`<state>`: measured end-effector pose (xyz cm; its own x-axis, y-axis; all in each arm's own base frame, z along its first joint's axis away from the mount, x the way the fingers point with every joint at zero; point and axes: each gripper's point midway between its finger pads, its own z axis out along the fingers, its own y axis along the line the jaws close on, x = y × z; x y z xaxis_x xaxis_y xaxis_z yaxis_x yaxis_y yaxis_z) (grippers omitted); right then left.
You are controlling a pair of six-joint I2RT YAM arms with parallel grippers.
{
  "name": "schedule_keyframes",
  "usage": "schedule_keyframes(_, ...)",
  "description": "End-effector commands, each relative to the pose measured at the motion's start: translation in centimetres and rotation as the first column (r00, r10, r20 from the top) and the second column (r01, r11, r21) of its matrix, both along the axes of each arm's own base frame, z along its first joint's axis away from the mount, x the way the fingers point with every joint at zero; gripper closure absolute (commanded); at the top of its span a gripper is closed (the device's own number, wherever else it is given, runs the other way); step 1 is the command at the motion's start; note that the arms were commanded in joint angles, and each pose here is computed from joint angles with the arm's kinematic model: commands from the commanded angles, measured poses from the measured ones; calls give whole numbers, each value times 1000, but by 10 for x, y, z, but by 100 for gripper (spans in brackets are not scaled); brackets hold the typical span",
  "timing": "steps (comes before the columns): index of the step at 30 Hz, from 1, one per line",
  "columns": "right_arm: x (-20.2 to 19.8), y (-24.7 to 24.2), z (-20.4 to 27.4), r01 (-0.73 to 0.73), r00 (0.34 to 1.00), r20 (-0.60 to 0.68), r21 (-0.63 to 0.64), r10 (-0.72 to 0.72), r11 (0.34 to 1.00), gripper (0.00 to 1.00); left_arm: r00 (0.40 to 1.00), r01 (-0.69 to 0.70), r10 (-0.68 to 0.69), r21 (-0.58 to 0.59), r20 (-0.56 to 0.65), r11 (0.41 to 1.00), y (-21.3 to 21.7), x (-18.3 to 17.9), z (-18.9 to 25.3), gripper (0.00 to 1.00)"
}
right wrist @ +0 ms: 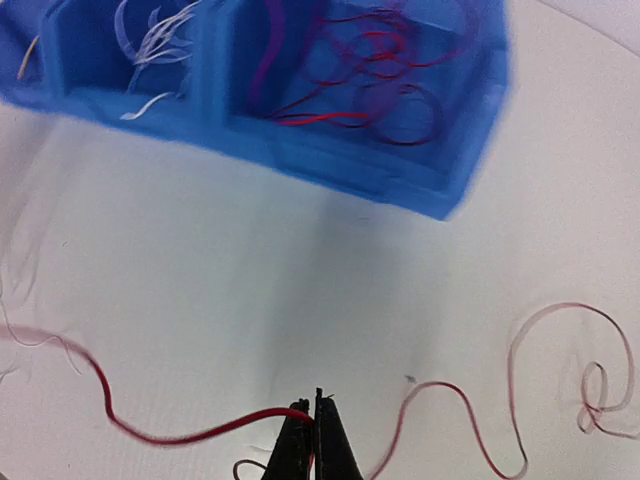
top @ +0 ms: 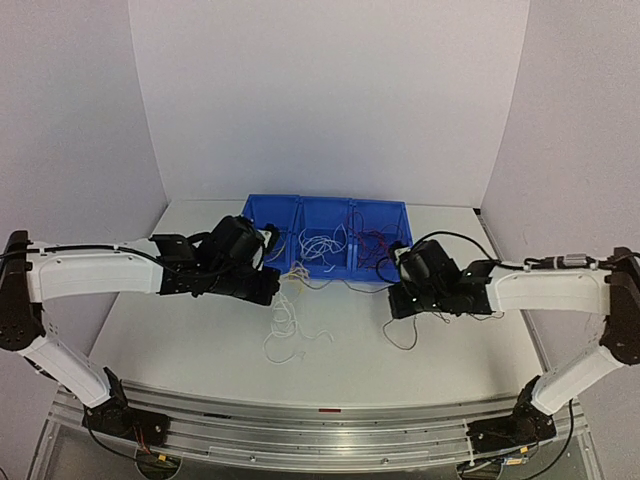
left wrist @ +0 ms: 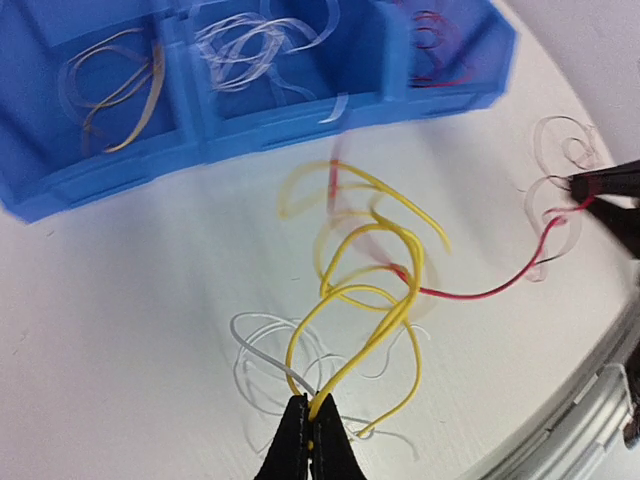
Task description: Untangle the cables
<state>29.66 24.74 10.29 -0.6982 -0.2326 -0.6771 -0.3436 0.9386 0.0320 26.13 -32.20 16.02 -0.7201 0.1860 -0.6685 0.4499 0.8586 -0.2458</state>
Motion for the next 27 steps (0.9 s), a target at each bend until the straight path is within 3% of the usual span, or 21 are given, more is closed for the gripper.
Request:
schedule_keyframes(1,-7,-127,27,373,928,43,-96,-370,923,100,902,-425,433,164,-13,890,102,31,-19,100)
schedule_keyframes(4,-26,-176,39,488,873,42,-84,-486,869,100,855,-508,517,140,-42,850,134,34,-25,100)
schedule_keyframes(6,-32,-181,46,486,874,33,-48,-485,873,100,858,-506,512,99,-45,857,136,32,-21,100)
schedule_keyframes(12,-30,-127,63,302,951,-104,114,-291,947,100,904,-427,426,-20,-34,904,118,32,-4,100)
schedule_keyframes(16,-19,-98,88,205,977,-106,203,-186,957,100,925,-379,378,-41,-44,924,107,33,-8,100)
schedule_keyframes(19,-8,-109,97,243,970,-51,155,-237,958,100,941,-333,330,-42,-71,942,97,31,-18,100)
schedule_keyframes(22,5,-140,88,334,943,-1,9,-334,943,100,949,-303,298,-37,-104,952,88,30,-31,100)
schedule_keyframes(27,16,-177,45,447,880,-170,-17,-443,894,100,959,-241,226,-73,-171,968,67,27,-47,100)
